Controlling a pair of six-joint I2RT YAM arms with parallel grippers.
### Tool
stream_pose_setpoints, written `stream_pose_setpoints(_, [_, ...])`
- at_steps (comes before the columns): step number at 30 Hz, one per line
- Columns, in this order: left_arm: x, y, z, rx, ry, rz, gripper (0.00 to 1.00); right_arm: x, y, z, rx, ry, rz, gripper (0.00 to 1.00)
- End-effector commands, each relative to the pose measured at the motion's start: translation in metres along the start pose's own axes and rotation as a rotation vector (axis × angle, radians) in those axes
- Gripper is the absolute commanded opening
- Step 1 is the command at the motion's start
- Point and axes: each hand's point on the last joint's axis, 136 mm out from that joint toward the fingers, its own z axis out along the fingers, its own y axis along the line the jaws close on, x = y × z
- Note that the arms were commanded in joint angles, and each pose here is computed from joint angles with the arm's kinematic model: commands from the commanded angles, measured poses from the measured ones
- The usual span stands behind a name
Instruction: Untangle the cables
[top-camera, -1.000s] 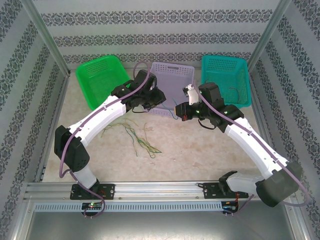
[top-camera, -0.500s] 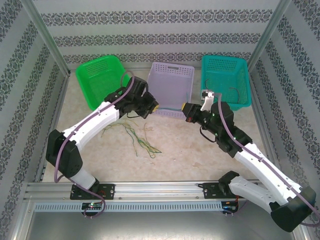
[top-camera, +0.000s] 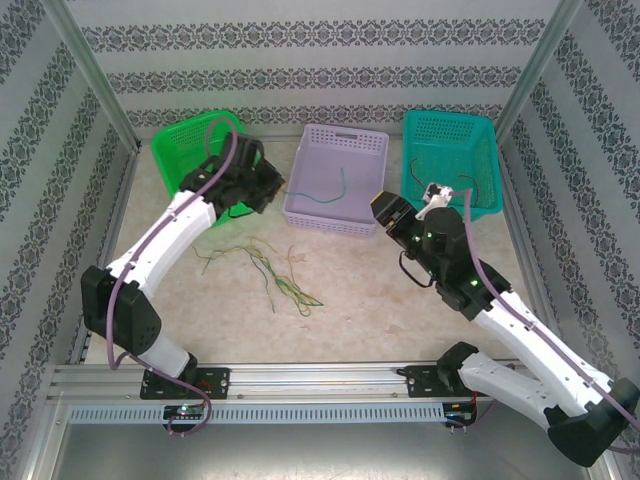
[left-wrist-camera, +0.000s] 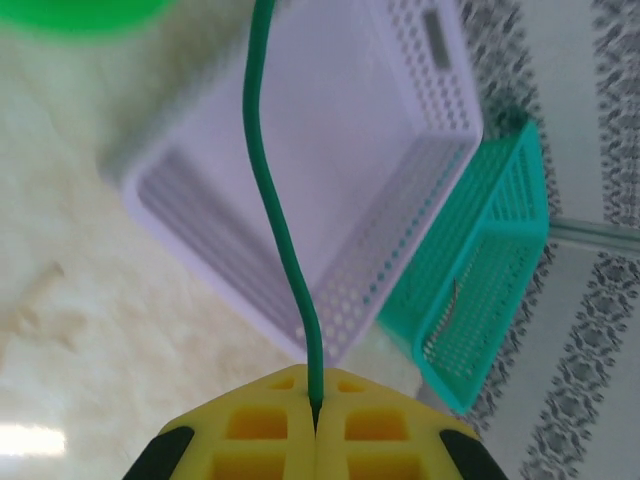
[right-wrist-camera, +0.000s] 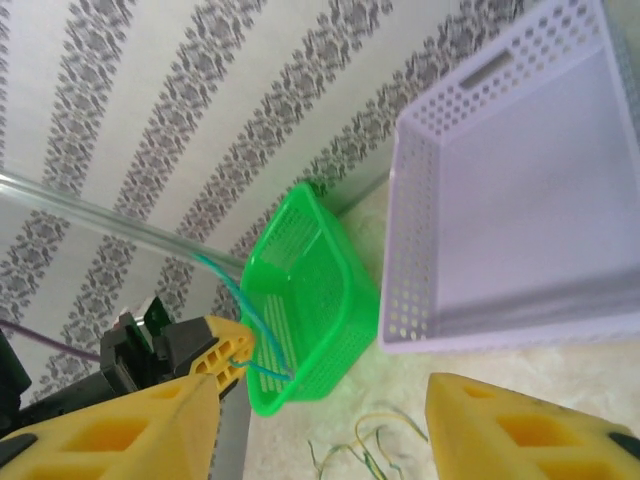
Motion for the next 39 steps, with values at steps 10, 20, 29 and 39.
stream_pose_setpoints(10, [-0.159, 0.091, -0.048, -0.430, -0.189, 0.552, 0.00, -0.010, 0.025, -0.007, -0.016, 0.156, -0.237, 0.59])
stream_pose_setpoints(20, [-0.241, 0.117, 0.010, -0.560, -0.216, 0.533, 0.00, -0.004, 0.029, 0.003, -0.026, 0.202, -0.260, 0.59])
stream_pose_setpoints(29, [-0.248, 0.079, -0.003, -0.526, -0.306, 0.459, 0.79, 0.003, 0.024, 0.011, -0.007, 0.240, -0.299, 0.60])
stream_pose_setpoints(39, [-0.141, 0.068, -0.054, -0.364, -0.175, 0.136, 0.65, 0.055, -0.008, 0.029, 0.021, 0.399, -0.566, 0.57])
